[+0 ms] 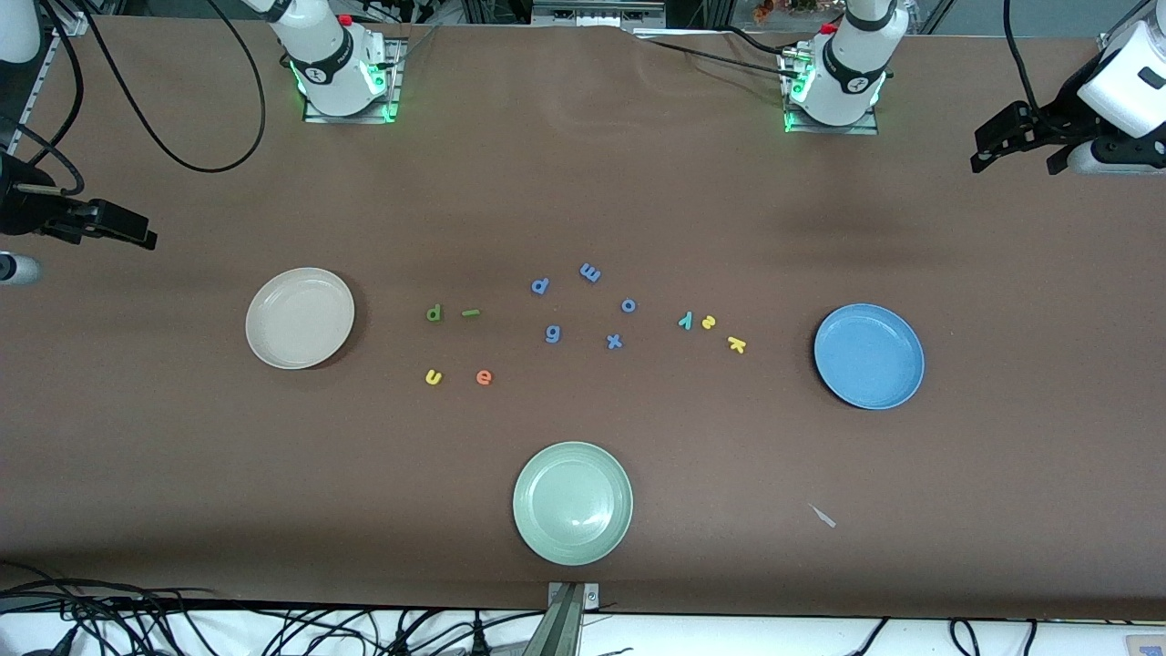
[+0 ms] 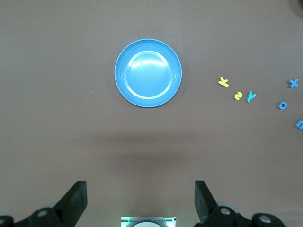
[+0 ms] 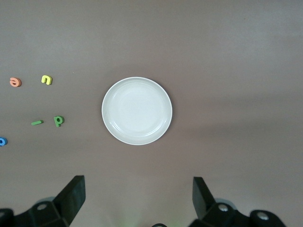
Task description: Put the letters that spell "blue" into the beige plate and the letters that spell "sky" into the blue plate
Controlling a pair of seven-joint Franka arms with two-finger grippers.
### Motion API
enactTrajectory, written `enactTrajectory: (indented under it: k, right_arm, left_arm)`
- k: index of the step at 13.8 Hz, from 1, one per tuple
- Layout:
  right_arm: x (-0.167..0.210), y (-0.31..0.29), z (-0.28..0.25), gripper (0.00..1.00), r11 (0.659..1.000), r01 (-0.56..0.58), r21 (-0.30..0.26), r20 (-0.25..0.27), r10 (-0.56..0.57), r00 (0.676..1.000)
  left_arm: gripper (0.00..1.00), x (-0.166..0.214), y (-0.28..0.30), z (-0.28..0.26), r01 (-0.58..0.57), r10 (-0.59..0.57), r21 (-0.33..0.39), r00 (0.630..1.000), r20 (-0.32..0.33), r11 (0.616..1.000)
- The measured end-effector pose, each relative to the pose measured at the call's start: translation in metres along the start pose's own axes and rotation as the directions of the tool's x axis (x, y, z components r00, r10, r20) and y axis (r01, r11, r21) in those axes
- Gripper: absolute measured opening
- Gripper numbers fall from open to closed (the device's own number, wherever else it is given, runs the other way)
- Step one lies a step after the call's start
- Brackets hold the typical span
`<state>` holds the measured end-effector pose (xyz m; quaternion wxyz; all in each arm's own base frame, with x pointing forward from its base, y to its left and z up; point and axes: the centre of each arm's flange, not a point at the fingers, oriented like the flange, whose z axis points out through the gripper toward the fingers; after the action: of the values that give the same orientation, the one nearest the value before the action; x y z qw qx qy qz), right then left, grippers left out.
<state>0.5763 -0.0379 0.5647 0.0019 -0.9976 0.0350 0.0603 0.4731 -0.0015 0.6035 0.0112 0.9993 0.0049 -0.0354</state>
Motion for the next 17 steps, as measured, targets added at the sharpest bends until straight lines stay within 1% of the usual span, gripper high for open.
enactTrajectory:
  k: [3, 5, 8, 9, 10, 12, 14, 17]
  right_arm:
    - [0.002, -0.004, 0.005, 1.0, 1.0, 0.029, 0.0, 0.009, -0.029, 1.0]
    - [0.008, -0.017, 0.017, 1.0, 0.998, 0.063, -0.003, 0.026, -0.063, 0.998]
    - [0.023, -0.066, 0.052, 1.0, 0.99, 0.143, -0.005, 0.075, -0.142, 0.987]
    - [0.031, -0.084, 0.067, 1.0, 0.986, 0.165, 0.005, 0.08, -0.164, 0.983]
    - [0.04, -0.102, 0.085, 1.0, 0.983, 0.185, 0.013, 0.076, -0.185, 0.98]
    - [0.061, -0.138, 0.127, 1.0, 0.979, 0.205, 0.008, 0.052, -0.206, 0.977]
    - [0.078, -0.167, 0.17, 1.0, 0.985, 0.174, -0.006, 0.031, -0.174, 0.984]
    - [0.09, -0.214, 0.234, 1.0, 0.997, 0.075, -0.022, 0.007, -0.075, 0.997]
  left_arm:
    - [1.0, 0.006, 0.018, 0.012, -0.037, 0.037, 0.004, 0.999, 0.021, 0.999]
    - [1.0, 0.024, 0.034, 0.033, -0.065, 0.065, 0.007, 0.998, 0.019, 0.998]
    - [1.0, 0.062, 0.049, 0.095, -0.083, 0.083, 0.0, 0.997, -0.004, 0.997]
    - [1.0, 0.073, 0.057, 0.122, -0.088, 0.088, -0.016, 0.996, 0.002, 0.996]
    - [1.0, 0.085, 0.07, 0.153, -0.102, 0.102, -0.024, 0.995, 0.017, 0.995]
    - [1.0, 0.104, 0.103, 0.215, -0.15, 0.151, -0.019, 0.988, 0.045, 0.989]
    - [1.0, 0.114, 0.13, 0.263, -0.189, 0.19, -0.014, 0.98, 0.061, 0.982]
    - [1.0, 0.112, 0.163, 0.317, -0.244, 0.242, -0.007, 0.961, 0.135, 0.97]
